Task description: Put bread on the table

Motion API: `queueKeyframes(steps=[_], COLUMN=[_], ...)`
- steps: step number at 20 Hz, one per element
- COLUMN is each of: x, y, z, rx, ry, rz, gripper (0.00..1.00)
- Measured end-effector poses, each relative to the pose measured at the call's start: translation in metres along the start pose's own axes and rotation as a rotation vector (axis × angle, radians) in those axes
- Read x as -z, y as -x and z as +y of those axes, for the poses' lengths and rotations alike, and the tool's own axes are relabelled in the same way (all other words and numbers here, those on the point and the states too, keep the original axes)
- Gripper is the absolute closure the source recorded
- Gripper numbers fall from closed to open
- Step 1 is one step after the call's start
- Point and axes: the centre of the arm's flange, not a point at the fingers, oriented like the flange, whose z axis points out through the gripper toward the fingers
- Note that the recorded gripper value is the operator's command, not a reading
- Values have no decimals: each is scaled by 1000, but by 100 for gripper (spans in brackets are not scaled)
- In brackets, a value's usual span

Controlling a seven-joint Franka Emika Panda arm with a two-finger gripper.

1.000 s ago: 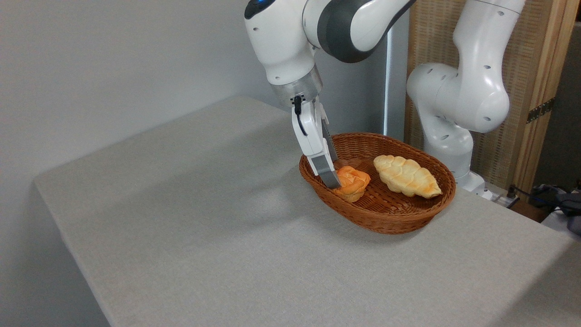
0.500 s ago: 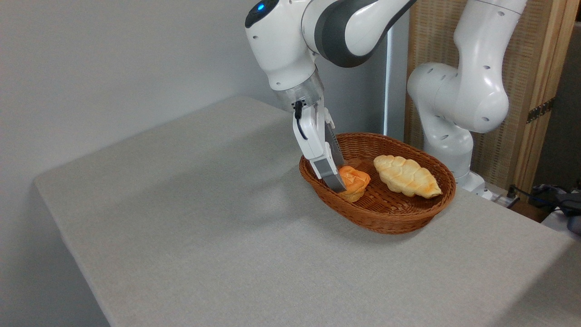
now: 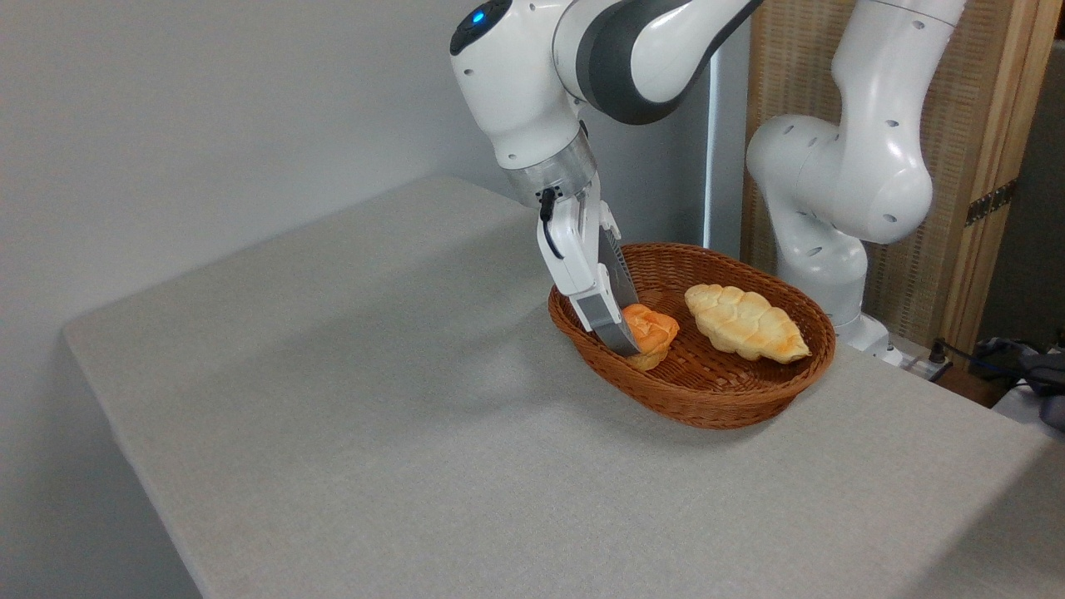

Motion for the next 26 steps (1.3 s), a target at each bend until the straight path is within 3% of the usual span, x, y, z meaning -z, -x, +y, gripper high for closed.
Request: queueKeyframes(steps=[2, 9, 12, 18, 26], x=[-1, -1, -1, -2, -2], y=[0, 0, 0, 0, 0], z=[0, 0, 0, 0, 0], rx=[0, -1, -1, -1, -1], ry=[1, 2, 2, 3, 3], rz=[-2, -3, -3, -3, -3], gripper=[35, 33, 46, 57, 61])
